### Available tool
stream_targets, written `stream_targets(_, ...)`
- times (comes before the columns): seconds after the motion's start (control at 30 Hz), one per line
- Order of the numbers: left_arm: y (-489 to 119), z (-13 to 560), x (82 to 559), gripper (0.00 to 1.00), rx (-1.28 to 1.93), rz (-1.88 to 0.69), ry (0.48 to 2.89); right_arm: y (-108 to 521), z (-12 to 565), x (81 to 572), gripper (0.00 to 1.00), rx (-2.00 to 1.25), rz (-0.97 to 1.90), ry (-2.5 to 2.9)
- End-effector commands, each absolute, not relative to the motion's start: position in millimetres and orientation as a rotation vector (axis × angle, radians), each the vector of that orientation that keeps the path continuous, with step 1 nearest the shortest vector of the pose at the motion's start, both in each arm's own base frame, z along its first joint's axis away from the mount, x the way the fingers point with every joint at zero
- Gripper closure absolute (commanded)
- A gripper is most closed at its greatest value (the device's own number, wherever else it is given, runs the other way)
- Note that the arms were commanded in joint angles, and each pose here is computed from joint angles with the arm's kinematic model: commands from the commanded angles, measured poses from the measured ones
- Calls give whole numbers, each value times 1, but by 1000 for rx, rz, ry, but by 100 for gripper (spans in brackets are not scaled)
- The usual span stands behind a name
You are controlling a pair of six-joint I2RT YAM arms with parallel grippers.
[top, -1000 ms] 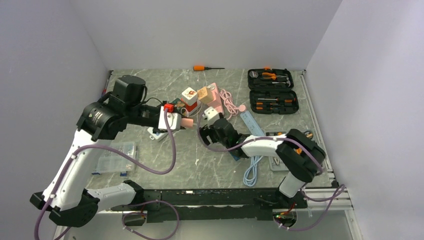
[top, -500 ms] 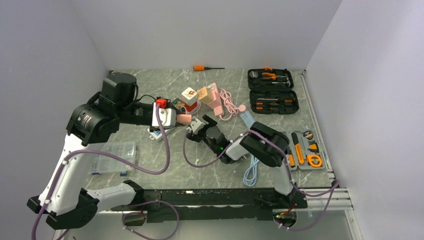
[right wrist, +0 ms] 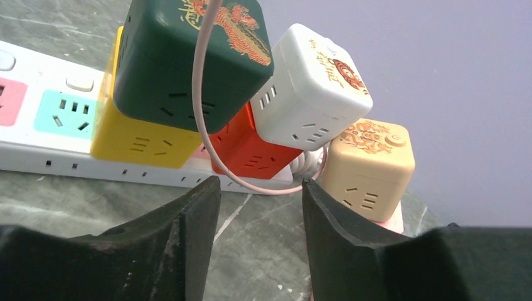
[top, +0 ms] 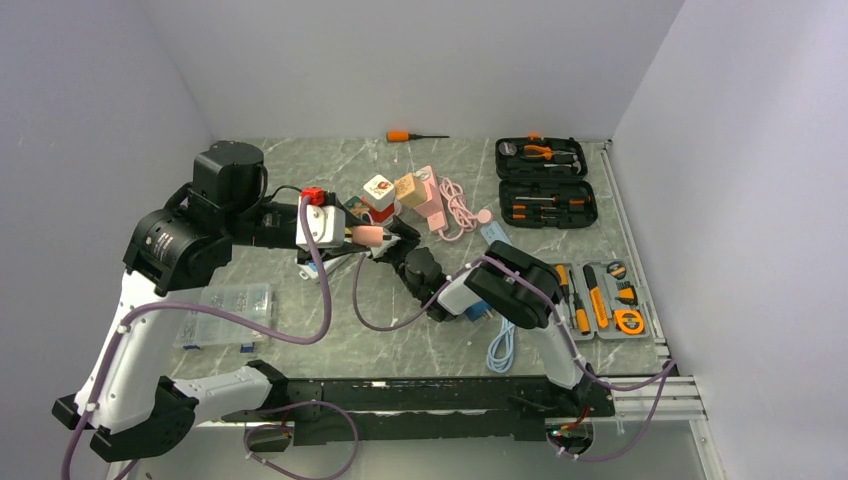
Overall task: Pull the plug off the socket
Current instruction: Place the plug at the corner of the board.
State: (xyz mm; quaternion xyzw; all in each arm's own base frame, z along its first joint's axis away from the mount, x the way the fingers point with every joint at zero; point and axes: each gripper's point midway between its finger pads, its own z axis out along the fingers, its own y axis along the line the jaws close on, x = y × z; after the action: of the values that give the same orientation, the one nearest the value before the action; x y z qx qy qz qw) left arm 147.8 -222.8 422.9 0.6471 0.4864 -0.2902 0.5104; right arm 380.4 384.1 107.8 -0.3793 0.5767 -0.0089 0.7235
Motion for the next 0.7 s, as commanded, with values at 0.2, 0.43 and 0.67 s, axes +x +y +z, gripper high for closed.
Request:
stream_targets(0.2, -225, 459, 134, 100, 1500, -742, 1094, 392, 135, 389, 99, -729, -51, 1174)
stream_targets(0.43, -223, 451, 138, 100, 1488, -721, 1106, 379, 187, 362, 100, -617, -22, 1094)
stream_targets(0.67, -220, 440, 160, 100, 1459, -592, 1111, 356, 280, 293, 100, -522, 194, 1013)
